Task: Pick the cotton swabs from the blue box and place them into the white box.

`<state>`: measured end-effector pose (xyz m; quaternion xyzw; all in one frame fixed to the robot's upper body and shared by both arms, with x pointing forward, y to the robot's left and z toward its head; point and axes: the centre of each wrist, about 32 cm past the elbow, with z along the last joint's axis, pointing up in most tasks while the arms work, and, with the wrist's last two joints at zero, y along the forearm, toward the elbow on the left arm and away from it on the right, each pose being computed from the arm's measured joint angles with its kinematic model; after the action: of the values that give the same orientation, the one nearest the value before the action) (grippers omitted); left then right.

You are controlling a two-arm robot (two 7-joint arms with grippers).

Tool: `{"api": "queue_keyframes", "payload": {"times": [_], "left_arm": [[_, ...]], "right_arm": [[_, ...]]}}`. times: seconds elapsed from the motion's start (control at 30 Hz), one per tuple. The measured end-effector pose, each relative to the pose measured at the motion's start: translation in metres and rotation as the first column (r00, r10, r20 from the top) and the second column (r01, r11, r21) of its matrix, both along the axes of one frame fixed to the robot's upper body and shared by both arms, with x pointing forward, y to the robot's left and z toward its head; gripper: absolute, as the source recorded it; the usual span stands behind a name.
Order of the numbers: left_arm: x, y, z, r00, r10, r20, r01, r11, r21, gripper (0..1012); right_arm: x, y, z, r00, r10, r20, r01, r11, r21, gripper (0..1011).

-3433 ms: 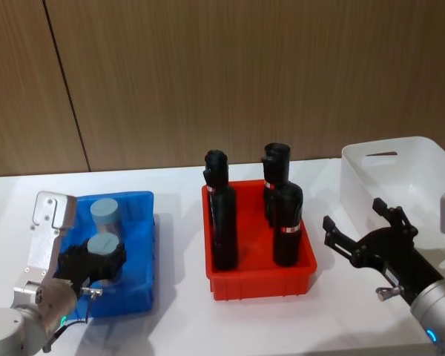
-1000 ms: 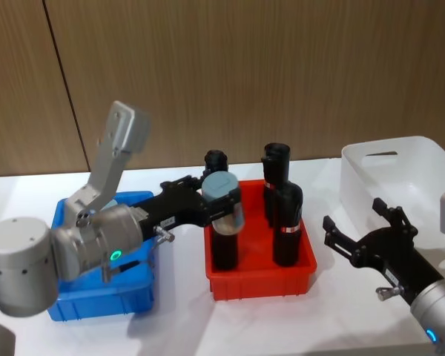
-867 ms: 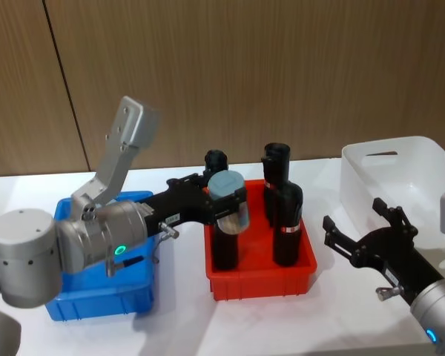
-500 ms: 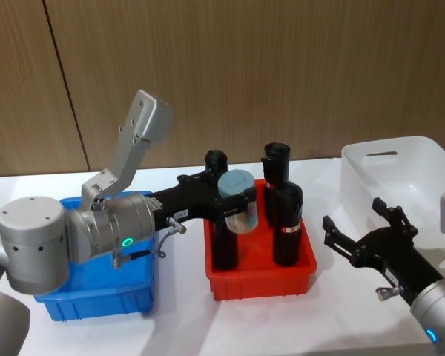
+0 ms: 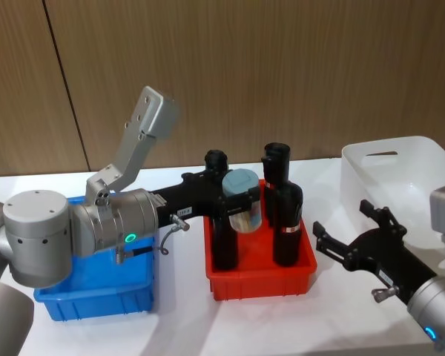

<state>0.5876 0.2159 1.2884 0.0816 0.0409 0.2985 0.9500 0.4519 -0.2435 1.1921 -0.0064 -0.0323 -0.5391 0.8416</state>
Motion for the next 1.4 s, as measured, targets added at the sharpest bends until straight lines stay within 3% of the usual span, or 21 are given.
{"api": "queue_keyframes", "payload": {"times": [0.6,1.4], "left_arm": [[0.0017,-0.0009,0.0013,1.0,-0.007,-0.001,0.007,1.0,0.005,666],[0.0022,-0.0011,0.0017,1.0,-0.009,-0.001,0.009,0.9999,0.004,666]], "right_arm": [[0.013,-0.005,-0.003,0.991,0.107,-0.077,-0.108,0.994,0.0,1002],[0.039,0.012,-0.004,0.969,0.221,-0.108,-0.218,0.975,0.044,1002]]}}
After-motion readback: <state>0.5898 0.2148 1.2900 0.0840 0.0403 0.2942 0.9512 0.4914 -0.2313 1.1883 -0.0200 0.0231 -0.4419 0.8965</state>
